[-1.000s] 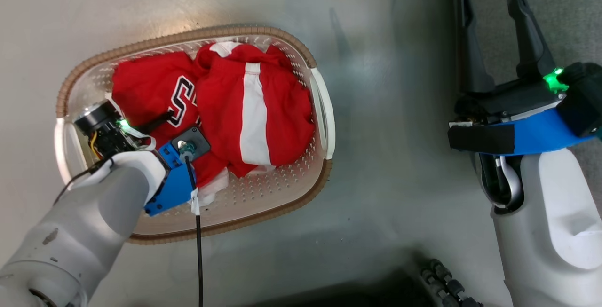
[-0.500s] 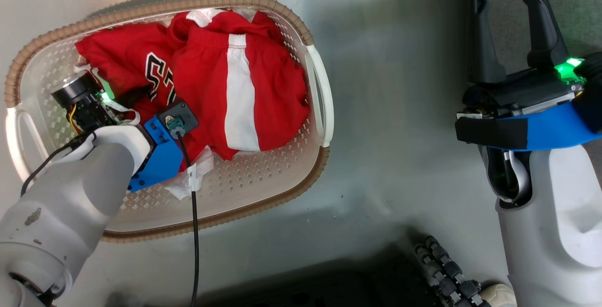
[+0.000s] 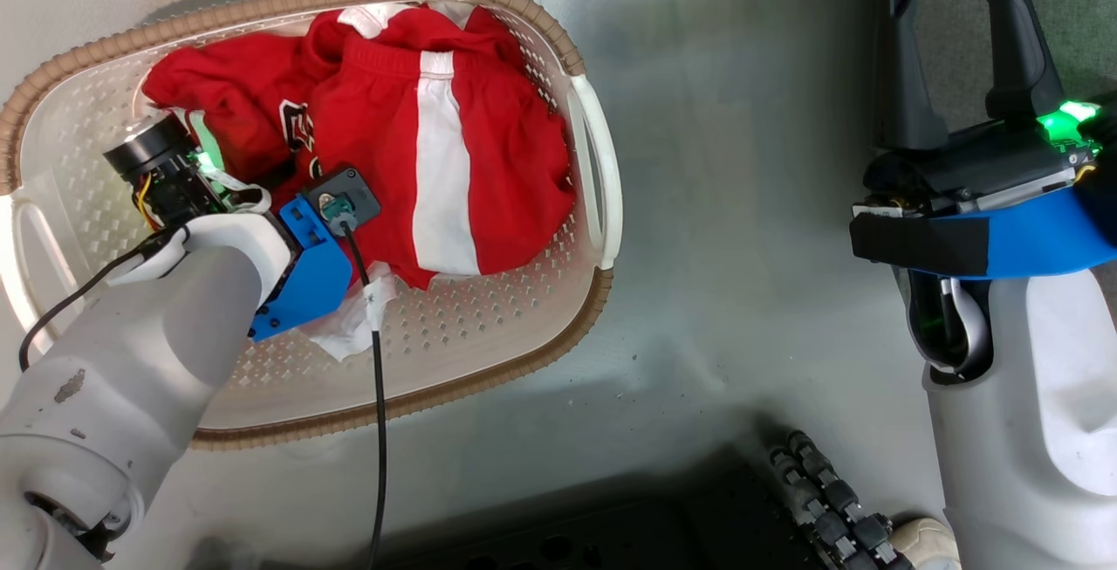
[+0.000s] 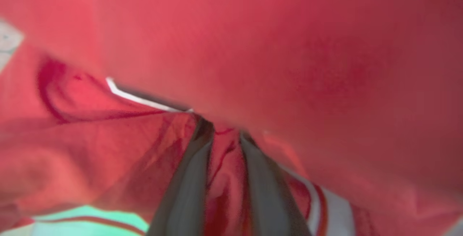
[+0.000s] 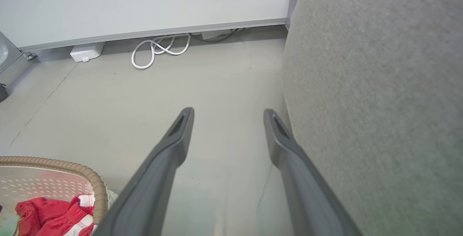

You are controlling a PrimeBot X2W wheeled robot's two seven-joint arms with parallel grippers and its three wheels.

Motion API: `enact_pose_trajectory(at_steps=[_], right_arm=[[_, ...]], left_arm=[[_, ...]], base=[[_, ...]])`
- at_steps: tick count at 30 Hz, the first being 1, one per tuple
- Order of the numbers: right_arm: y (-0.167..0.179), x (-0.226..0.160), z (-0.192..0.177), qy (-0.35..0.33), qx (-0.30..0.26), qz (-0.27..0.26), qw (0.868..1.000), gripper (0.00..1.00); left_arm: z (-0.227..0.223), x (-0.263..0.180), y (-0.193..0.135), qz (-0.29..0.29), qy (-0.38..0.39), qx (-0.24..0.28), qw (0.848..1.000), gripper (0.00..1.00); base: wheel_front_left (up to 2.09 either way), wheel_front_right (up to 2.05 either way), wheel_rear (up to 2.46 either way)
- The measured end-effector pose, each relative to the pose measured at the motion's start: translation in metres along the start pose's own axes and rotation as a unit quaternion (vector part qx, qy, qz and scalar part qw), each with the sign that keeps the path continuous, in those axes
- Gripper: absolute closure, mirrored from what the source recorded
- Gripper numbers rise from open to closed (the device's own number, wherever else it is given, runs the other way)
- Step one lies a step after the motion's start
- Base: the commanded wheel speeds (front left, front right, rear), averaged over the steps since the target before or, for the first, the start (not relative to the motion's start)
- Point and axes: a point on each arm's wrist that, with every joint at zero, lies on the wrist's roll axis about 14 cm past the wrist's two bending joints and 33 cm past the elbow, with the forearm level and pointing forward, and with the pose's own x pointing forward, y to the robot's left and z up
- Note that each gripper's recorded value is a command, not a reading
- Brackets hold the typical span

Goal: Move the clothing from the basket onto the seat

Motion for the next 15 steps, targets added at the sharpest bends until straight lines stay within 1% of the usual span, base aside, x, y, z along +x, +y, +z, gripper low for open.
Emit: enact_pose_trajectory(at_steps=[5, 10, 15], right_arm=[[0.002, 0.001, 0.001, -0.001, 0.003, 0.002, 1.000, 0.00], [0.003, 0.004, 0.010, -0.011, 0.001, 0.003, 1.000, 0.00], [0.006, 0.005, 0.020, -0.022, -0.001, 0.005, 1.000, 0.00]], left_arm=[[0.000, -0.004, 0.001, 0.003, 0.005, 0.001, 1.000, 1.00], [0.003, -0.011, 0.003, 0.009, 0.004, -0.001, 1.000, 1.00], [0.015, -0.023, 0.007, 0.020, -0.017, -0.012, 1.000, 1.00]], base=[[0.00, 0.00, 0.00], [0.00, 0.00, 0.00], [0.00, 0.00, 0.00]])
